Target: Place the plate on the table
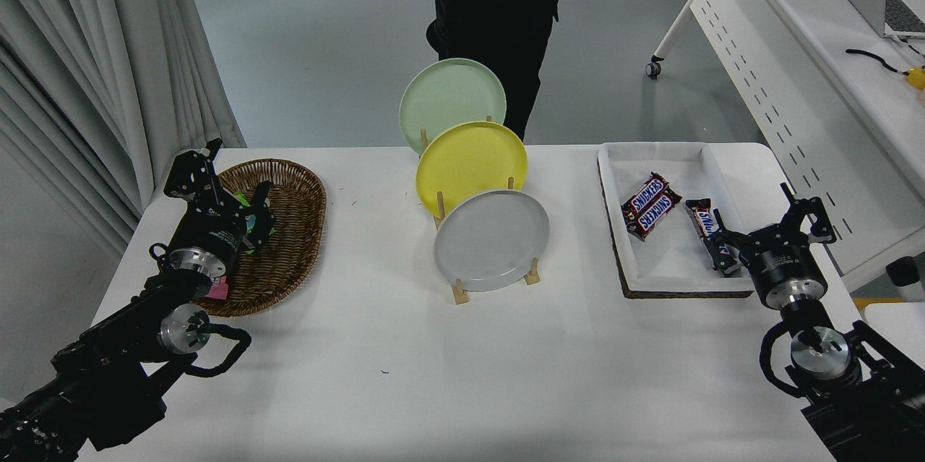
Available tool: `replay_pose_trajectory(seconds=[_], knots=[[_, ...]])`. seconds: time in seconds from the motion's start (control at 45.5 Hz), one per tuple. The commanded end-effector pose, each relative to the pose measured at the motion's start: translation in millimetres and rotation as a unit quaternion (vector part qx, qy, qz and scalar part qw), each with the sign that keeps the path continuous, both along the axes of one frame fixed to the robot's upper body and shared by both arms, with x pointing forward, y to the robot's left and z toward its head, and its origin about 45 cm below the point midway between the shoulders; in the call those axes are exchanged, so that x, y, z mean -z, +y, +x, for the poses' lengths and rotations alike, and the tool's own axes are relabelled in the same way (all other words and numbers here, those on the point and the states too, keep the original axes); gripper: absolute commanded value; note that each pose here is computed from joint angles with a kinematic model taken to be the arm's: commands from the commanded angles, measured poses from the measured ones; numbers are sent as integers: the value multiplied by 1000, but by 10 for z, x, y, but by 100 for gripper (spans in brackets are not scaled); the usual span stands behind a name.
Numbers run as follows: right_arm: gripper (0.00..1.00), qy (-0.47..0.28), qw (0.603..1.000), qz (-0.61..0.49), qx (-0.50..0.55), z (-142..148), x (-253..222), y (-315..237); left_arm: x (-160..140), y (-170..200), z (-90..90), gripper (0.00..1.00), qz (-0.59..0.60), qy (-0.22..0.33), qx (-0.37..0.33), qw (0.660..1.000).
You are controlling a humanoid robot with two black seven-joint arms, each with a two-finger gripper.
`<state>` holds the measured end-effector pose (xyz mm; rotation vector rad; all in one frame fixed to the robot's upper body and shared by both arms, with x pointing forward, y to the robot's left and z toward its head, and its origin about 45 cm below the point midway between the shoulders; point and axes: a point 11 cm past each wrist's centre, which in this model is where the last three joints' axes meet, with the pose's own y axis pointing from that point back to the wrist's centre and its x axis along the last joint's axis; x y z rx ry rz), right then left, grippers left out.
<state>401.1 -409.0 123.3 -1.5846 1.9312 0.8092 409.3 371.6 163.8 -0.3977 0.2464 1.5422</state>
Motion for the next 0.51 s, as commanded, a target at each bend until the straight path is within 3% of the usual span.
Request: replay_pose_trajectory(seconds=[0.0, 0.484], knots=[[100, 23, 996, -81, -11, 162, -196, -215, 1, 0, -1, 100, 0, 0, 0, 1000], [100, 49, 937, -326, -113, 480, -973, -558, 1, 0, -1, 100, 0, 0, 0, 1000]])
